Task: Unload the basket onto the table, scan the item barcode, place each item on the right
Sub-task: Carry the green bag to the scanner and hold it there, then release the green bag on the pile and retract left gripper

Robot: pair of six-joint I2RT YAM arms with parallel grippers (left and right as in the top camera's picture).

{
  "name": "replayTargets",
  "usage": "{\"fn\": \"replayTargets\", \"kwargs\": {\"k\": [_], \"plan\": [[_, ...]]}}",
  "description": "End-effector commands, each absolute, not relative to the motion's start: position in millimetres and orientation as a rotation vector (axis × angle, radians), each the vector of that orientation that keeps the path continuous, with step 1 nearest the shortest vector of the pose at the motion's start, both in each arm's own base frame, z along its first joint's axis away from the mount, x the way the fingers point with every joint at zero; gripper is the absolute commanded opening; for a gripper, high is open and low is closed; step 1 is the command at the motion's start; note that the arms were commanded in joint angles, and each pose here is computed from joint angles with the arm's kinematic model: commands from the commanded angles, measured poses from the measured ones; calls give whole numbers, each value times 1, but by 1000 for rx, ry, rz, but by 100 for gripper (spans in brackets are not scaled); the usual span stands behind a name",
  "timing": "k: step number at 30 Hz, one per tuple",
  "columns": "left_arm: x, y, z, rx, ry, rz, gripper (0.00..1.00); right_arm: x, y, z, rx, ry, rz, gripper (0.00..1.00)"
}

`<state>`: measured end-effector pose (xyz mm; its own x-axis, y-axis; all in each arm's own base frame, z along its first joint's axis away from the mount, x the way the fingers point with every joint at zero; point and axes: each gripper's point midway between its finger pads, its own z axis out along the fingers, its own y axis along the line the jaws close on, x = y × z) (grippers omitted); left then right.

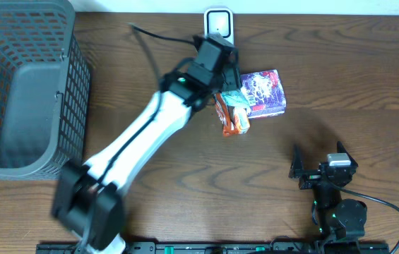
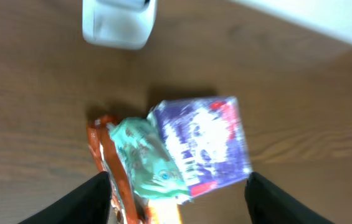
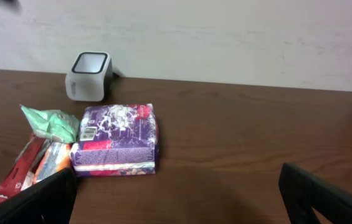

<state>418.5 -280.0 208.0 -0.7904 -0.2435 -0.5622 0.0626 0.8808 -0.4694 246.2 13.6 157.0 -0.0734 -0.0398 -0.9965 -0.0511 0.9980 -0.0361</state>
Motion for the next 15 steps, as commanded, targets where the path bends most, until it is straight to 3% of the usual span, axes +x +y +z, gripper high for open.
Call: {"fn": "replayTargets", "kwargs": {"k": [1,7,15], "plan": [[403,-264,272,-86,2291,-660,77,246,11,156,-66,1649,-7,99],[363,-236,313,18,2261,-605,95,246,11,156,-66,1649,-7,99],[337,-160,303,-75,2333,-204,98,246,11,156,-66,1649,-7,99]]}}
